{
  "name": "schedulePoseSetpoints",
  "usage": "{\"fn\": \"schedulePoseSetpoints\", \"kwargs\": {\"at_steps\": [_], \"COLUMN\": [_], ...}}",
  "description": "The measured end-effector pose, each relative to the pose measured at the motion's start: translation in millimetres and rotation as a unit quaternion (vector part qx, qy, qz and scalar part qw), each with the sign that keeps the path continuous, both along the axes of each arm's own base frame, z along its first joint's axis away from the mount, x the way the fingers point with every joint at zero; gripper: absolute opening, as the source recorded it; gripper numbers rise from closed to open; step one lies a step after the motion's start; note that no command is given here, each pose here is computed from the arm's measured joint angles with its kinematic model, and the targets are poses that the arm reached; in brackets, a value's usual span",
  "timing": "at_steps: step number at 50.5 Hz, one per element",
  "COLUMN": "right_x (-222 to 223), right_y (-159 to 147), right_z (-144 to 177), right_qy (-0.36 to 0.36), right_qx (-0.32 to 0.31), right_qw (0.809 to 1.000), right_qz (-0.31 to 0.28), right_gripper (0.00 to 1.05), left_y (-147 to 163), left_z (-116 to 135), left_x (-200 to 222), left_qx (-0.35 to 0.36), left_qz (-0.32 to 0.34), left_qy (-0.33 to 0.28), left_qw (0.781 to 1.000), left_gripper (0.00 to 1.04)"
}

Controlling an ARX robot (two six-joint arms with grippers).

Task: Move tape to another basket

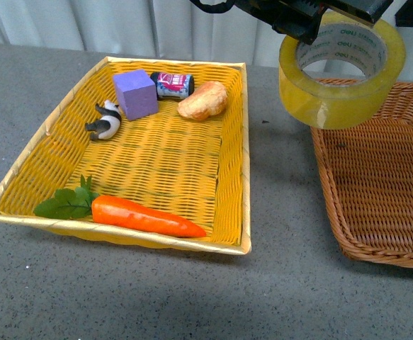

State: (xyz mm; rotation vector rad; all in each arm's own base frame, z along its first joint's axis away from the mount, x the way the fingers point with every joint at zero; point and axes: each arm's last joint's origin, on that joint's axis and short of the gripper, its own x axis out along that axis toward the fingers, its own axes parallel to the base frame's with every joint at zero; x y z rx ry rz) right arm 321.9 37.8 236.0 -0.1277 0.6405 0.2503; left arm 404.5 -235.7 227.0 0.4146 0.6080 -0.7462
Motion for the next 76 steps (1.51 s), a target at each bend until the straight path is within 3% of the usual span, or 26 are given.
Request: {"fn": "schedulePoseSetpoints", "kwargs": {"at_steps": [30, 32, 42, 54, 73, 76], "right_x": [34.1, 34.5, 34.6, 34.9, 35.4, 36.1], "right_y": [10.5, 10.7, 14.0, 14.7, 13.1, 11.6], "right_z": [-12.7, -13.2, -21.8, -24.6, -26.8, -28.1], "right_qy": [0.049, 0.050, 0.080, 0.088, 0.095, 0.096], "right_qx": [0.016, 0.016, 0.016, 0.027, 0.032, 0.030], "right_qw": [0.999, 0.999, 0.997, 0.996, 0.995, 0.995], "right_qz": [0.002, 0.001, 0.005, 0.012, 0.002, -0.003], "right_gripper": [0.96, 0.92, 0.50, 0.18, 0.16, 0.15], "left_y": [0.0, 0.0, -0.2, -0.8, -5.2, -6.7], "left_z": [0.0, 0.0, -0.1, -0.1, -1.0, -1.9], "left_x": [0.0, 0.0, -0.1, -0.4, -2.4, -5.9], "left_qx": [0.000, 0.000, 0.003, 0.004, -0.004, -0.012], "left_qz": [0.000, 0.000, -0.008, -0.027, -0.028, -0.030], "left_qy": [0.000, 0.000, -0.003, -0.007, -0.021, -0.013], "left_qw": [1.000, 1.000, 1.000, 1.000, 0.999, 0.999], "left_gripper": [0.15, 0.15, 0.15, 0.14, 0.14, 0.25]}}
